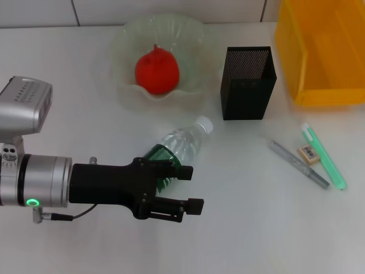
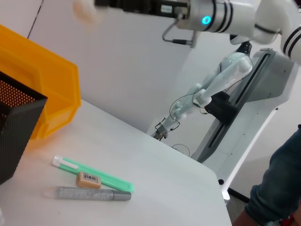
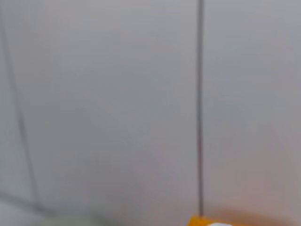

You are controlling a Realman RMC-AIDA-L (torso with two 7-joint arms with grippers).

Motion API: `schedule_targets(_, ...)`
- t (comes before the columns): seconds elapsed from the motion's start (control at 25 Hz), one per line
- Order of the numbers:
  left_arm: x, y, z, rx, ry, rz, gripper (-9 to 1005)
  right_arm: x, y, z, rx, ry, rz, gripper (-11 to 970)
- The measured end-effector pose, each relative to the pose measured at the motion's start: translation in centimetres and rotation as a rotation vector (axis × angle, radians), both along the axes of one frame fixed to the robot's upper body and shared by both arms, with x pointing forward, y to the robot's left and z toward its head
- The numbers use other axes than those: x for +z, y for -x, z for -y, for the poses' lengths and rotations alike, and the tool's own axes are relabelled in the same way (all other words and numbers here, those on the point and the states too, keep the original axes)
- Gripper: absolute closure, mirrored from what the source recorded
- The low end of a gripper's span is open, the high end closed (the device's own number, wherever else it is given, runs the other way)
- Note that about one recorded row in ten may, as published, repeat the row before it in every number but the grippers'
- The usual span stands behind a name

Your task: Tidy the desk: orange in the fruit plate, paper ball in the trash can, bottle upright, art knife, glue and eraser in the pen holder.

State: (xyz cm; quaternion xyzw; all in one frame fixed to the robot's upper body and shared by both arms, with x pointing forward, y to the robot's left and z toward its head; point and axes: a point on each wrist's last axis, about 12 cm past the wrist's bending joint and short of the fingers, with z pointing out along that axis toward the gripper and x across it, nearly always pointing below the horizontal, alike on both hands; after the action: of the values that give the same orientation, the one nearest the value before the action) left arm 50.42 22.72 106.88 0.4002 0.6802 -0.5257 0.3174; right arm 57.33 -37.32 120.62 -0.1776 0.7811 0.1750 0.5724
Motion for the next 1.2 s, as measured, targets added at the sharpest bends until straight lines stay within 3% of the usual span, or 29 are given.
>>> schedule_targets(0.04,0.0,0.0,0.0,0.0,0.0,0.0,156,-1.2,-0.9,0.2,-0.058,-0.045,0.027,453)
schedule_targets(0.16,0.1,0.0,0.0,0.003,0.005,0.002,156,-2.4,-2.1,-0.1,-0.102,-0.066,0.019,456)
schedule_targets(0.24,0.1,-0.1,0.0,0.004,0.009,0.003,156,-4.3,-3.6,-1.5,-0.105,-0.08,-0.029,458)
schedule_targets(0.48,0.2,0.0,-0.1,0.011,0.019,-0.004,155,-5.3,-4.0,-2.3,-0.077,-0.046,-0.036,464)
schedule_targets(0.6,0.2,0.0,-0.3,0.032,0.031,-0.013,155,-5.5,-3.5,-1.9,-0.071,-0.049,-0.044,368)
schedule_targets(0.8,0.6,-0.3,-0.8,0.083,0.058,-0.069,155,-5.4,-1.5,-0.8,-0.004,-0.068,-0.059,224)
schedule_targets(0.92,1.4,-0.9,-1.3,0.102,0.05,-0.108,155,-5.4,0.8,0.0,0.091,-0.082,-0.058,151)
schedule_targets(0.96,2.4,-1.5,-1.8,0.115,0.036,-0.137,155,-5.5,2.5,0.6,0.166,-0.083,-0.058,151)
schedule_targets(1.0,2.4,-1.5,-1.8,0.115,0.036,-0.137,155,-5.5,2.5,0.6,0.166,-0.083,-0.058,151)
schedule_targets(1.04,2.8,-1.7,-2.0,0.123,0.028,-0.149,155,-5.9,4.3,1.2,0.226,-0.085,-0.074,151)
schedule_targets(1.2,5.5,-3.0,-2.8,0.169,-0.044,-0.165,155,-6.6,6.6,1.7,0.297,-0.078,-0.099,150)
